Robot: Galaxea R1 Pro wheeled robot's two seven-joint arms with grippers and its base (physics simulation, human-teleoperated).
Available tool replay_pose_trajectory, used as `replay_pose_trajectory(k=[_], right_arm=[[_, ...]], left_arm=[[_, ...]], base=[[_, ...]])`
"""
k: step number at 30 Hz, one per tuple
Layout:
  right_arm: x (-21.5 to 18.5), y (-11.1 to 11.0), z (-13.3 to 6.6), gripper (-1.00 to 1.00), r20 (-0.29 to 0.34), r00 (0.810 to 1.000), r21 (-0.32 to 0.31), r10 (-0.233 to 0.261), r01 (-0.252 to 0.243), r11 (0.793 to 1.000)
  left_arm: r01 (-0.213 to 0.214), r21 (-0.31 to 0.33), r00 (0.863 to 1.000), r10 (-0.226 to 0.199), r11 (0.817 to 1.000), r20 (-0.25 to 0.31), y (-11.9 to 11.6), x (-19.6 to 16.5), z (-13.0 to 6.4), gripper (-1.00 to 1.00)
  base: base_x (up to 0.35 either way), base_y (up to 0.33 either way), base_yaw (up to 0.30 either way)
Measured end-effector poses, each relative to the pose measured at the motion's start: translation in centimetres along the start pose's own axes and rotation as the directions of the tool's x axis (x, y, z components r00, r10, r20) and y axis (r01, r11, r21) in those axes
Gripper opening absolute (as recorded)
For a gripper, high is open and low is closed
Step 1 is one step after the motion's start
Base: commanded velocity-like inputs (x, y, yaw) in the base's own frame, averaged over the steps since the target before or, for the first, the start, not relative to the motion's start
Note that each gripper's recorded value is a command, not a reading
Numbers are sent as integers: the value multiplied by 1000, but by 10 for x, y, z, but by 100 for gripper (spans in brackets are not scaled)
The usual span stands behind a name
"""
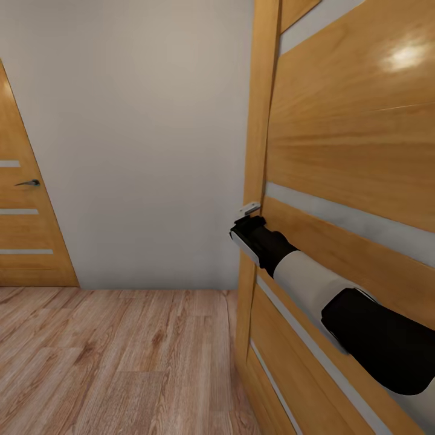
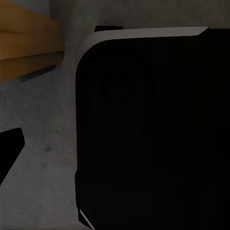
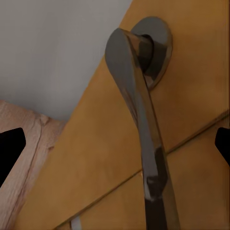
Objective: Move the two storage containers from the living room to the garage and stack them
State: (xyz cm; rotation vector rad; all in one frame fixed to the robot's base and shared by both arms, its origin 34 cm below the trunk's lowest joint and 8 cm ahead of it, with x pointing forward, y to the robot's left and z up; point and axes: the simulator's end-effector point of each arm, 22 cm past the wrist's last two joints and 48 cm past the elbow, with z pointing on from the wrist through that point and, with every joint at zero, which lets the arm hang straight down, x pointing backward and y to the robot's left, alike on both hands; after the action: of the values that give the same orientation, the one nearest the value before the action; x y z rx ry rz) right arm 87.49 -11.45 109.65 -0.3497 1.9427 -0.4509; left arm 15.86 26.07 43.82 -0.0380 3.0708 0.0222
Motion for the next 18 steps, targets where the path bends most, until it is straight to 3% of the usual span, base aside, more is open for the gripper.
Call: replay_pose_trajectory(k=[18], right_arm=[[5, -11, 4, 100, -8, 1000, 20, 8, -8, 1000]], left_arm=[[0, 0, 1000, 0, 1000, 0, 0, 0, 0, 100]], base=[[0, 0, 0]])
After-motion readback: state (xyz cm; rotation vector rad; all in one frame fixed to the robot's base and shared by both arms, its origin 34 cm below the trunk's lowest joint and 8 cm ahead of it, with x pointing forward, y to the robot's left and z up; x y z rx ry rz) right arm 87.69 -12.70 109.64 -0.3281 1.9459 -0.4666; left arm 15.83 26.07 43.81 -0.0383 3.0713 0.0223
